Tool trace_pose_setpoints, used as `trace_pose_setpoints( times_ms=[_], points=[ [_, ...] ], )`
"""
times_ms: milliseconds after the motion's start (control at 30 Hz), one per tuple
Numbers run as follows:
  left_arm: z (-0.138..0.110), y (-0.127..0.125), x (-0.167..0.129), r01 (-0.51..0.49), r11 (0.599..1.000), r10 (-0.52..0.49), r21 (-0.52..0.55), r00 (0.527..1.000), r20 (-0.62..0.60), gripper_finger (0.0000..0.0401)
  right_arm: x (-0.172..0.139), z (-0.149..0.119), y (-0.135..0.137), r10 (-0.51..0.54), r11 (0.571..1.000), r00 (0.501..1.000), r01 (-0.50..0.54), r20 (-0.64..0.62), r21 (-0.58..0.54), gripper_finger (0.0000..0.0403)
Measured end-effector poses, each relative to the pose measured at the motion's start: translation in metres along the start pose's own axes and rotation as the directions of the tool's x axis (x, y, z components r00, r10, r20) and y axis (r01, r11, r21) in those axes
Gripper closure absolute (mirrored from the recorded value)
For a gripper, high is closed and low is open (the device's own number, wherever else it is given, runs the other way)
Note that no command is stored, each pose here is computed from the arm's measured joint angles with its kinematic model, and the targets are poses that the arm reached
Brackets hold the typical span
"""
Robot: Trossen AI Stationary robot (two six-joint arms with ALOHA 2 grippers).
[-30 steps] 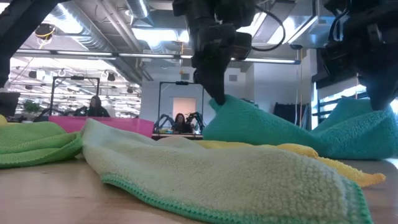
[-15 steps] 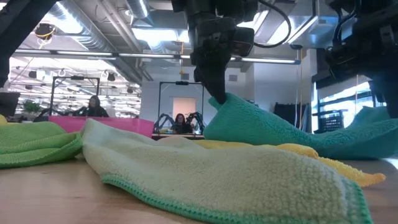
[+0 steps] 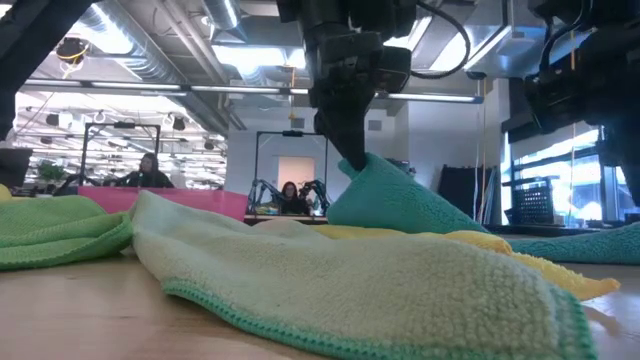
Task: Fold microfiber towels
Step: Fold the blue microfiber towel
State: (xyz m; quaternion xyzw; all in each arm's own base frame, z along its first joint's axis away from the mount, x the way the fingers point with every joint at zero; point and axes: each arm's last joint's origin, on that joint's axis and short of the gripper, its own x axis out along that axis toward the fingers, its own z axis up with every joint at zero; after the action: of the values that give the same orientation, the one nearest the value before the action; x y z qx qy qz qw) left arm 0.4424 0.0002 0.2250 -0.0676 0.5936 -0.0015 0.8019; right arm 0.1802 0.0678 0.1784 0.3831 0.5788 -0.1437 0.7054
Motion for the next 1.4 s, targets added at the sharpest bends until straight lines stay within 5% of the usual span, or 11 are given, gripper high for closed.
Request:
trace_pose_setpoints(
  times_ms=[233, 367, 533, 1400],
  points=[
    [0.0, -0.004, 0.002, 0.009, 1.0, -0.009, 0.007, 1.0, -0.001, 0.0401, 0.005, 0.014, -0.021, -0.127, 0.991, 0.986, 0.123, 0.105, 0.042, 0.0245],
    [0.0, -0.007, 0.002, 0.013, 1.0, -0.013, 0.0, 1.0, -0.002, 0.0401, 0.022, 0.02, -0.042, -0.033, 0.993, 0.998, 0.028, 0.045, 0.117, 0.0244],
    [-0.001, -0.008, 0.002, 0.015, 1.0, -0.015, -0.006, 1.0, -0.008, 0.0401, 0.034, 0.018, -0.06, 0.077, 0.945, 0.994, -0.05, -0.071, 0.323, 0.0244],
    [-0.002, -0.009, 0.002, 0.015, 1.0, -0.015, -0.004, 1.0, -0.013, 0.0401, 0.032, 0.029, -0.057, 0.123, 0.92, 0.992, -0.117, 0.009, 0.373, 0.0244]
  ],
)
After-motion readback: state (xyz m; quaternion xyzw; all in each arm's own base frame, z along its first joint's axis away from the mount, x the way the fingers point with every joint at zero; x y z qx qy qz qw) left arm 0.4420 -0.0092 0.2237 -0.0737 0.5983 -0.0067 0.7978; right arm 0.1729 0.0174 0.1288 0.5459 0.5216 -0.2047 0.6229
